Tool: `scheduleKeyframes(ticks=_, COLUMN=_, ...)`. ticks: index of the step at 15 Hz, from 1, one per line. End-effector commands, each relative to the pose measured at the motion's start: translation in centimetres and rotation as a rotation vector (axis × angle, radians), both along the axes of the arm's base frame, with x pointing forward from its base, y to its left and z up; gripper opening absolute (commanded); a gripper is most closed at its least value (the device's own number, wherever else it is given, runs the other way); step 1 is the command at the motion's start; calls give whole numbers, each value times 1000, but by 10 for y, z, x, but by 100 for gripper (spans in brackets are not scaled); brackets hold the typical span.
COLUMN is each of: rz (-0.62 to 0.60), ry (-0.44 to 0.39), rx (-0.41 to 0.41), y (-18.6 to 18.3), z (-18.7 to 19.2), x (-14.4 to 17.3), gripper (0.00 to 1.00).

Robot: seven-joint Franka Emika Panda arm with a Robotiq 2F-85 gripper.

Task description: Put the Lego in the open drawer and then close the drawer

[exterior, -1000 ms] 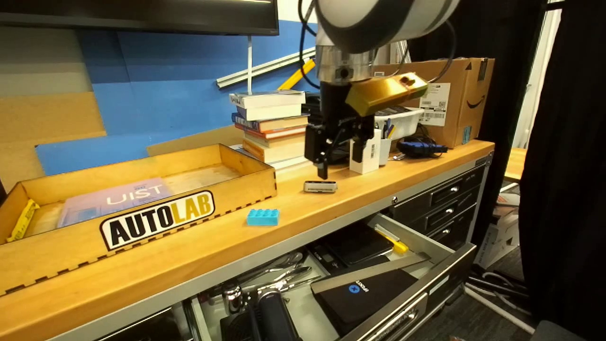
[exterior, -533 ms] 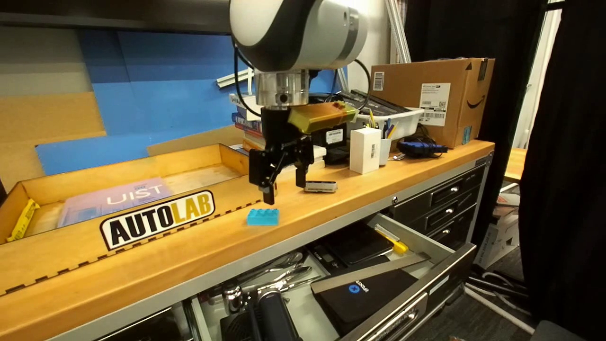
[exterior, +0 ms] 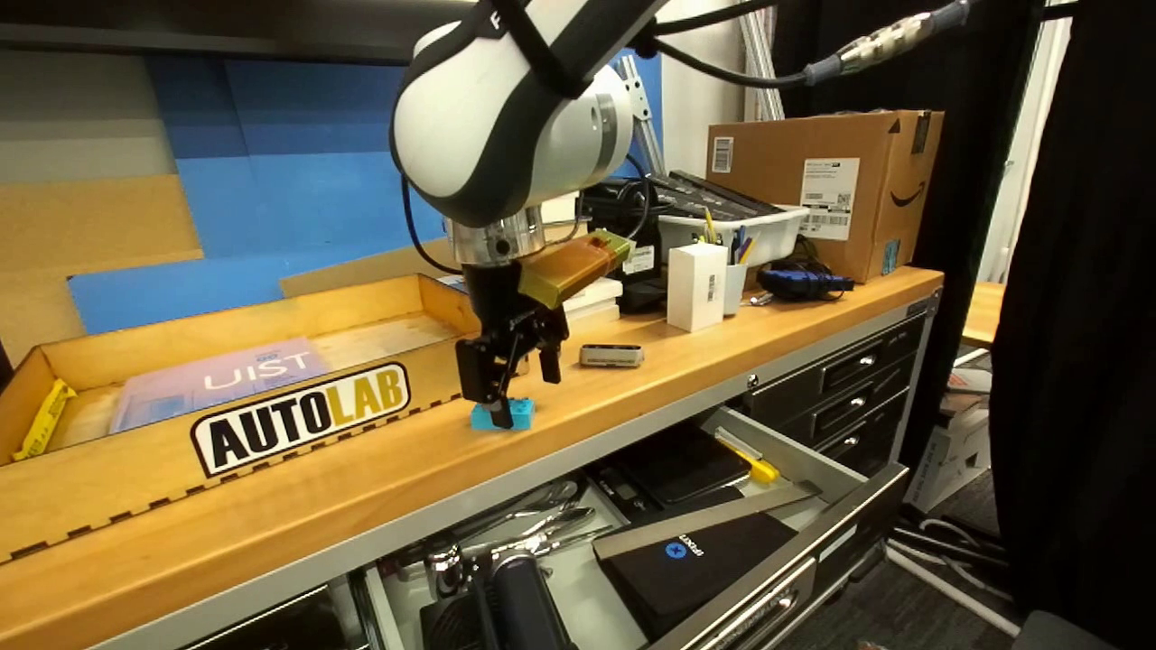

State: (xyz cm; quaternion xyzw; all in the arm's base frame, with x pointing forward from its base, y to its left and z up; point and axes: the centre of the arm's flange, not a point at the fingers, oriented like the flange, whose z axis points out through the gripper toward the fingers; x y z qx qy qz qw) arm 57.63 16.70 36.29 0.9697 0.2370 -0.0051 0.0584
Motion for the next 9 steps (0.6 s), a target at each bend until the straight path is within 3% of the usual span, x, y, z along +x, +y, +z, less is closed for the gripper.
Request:
scheduleKeyframes(ticks=1, rz=27, ry=-27, rx=-16, y=12, z=-7, x=22, gripper=100)
scheduleKeyframes(ticks=2, rz=29, ry=-26, rx=-9, y=14, z=-9, x=24, gripper=100)
scheduleKeyframes(ticks=3, rz=39, ry=-36, rx=-7, y=15, z=-11, x=25, gripper=75)
scheduleKeyframes(ticks=5, rz=33, ry=-49, rx=-3, y=16, z=-11, x=25, gripper=66)
scheduleKeyframes(ticks=9, rz=31, ry=-67, rx=1, y=12, z=0, x=17, gripper=34)
